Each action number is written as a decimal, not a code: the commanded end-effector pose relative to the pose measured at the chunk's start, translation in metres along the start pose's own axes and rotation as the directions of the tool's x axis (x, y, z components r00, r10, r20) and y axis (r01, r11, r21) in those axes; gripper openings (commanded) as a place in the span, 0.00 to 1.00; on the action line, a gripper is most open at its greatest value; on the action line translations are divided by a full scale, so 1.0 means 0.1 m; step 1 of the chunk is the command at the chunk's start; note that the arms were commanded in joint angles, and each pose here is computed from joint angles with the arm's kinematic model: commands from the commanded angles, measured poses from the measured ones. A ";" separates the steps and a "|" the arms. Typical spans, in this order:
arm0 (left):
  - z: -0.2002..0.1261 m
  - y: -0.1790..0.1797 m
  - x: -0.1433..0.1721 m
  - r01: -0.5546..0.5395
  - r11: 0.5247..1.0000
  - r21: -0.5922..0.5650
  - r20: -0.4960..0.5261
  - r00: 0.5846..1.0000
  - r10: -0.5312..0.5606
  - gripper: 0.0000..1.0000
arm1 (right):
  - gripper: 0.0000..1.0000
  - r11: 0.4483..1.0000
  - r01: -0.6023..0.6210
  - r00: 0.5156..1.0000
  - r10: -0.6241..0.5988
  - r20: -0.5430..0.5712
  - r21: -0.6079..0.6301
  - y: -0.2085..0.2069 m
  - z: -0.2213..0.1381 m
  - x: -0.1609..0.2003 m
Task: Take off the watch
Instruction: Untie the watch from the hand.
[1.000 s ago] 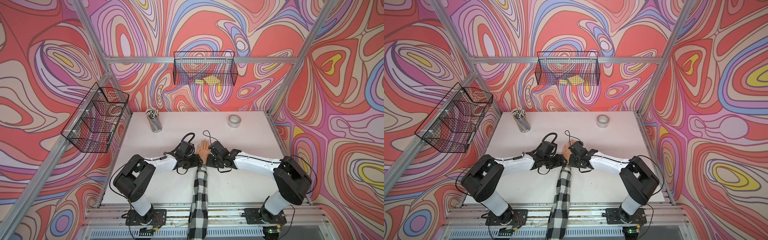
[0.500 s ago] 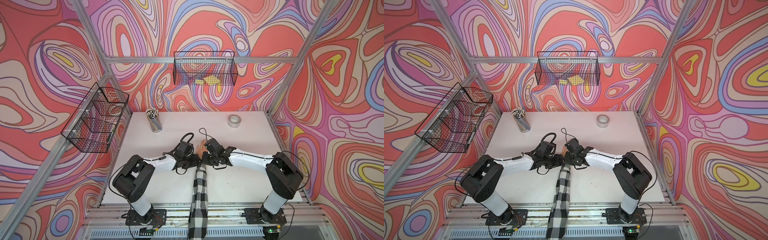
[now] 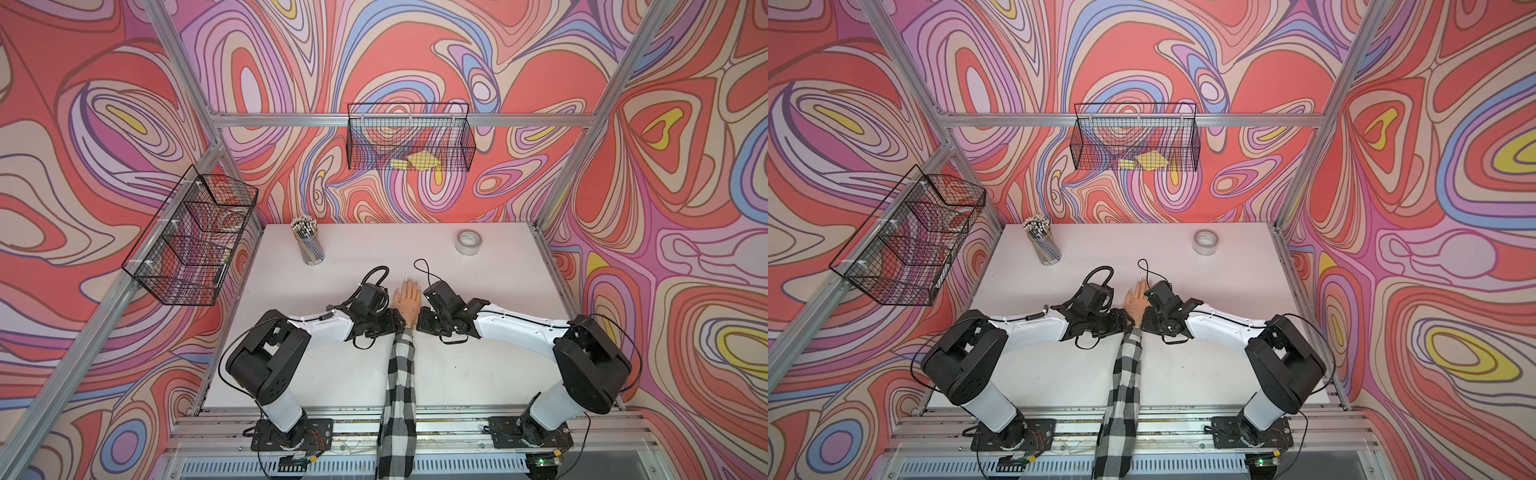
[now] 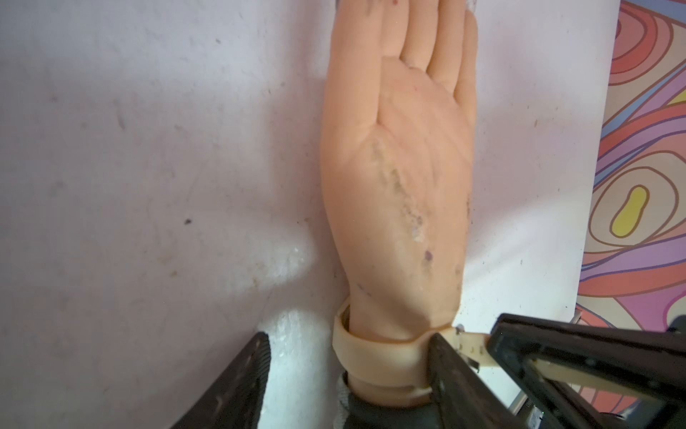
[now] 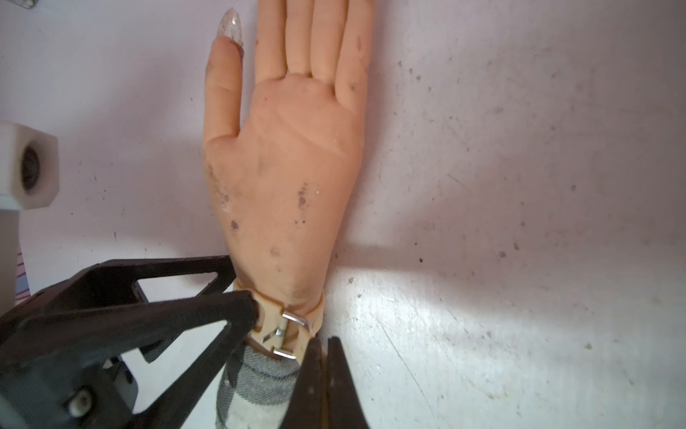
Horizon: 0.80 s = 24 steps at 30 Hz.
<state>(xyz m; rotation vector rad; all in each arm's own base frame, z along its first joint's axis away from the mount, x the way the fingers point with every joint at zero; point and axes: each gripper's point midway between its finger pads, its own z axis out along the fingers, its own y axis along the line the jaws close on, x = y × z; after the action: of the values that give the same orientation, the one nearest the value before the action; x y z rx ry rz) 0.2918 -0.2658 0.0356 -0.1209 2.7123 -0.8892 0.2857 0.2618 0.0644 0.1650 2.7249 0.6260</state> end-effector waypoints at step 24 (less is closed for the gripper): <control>-0.37 -0.24 -0.12 -0.026 0.998 -0.052 0.019 0.999 0.027 0.82 | 0.00 0.996 -0.011 0.999 0.008 -0.033 -0.087 0.18 0.07 -0.01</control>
<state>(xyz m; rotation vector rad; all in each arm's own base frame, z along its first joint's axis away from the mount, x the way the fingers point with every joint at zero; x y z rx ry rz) 0.2964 -0.2601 0.0760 -0.1236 2.6986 -0.8235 0.2846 0.2747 0.0520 0.1517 2.7618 0.7056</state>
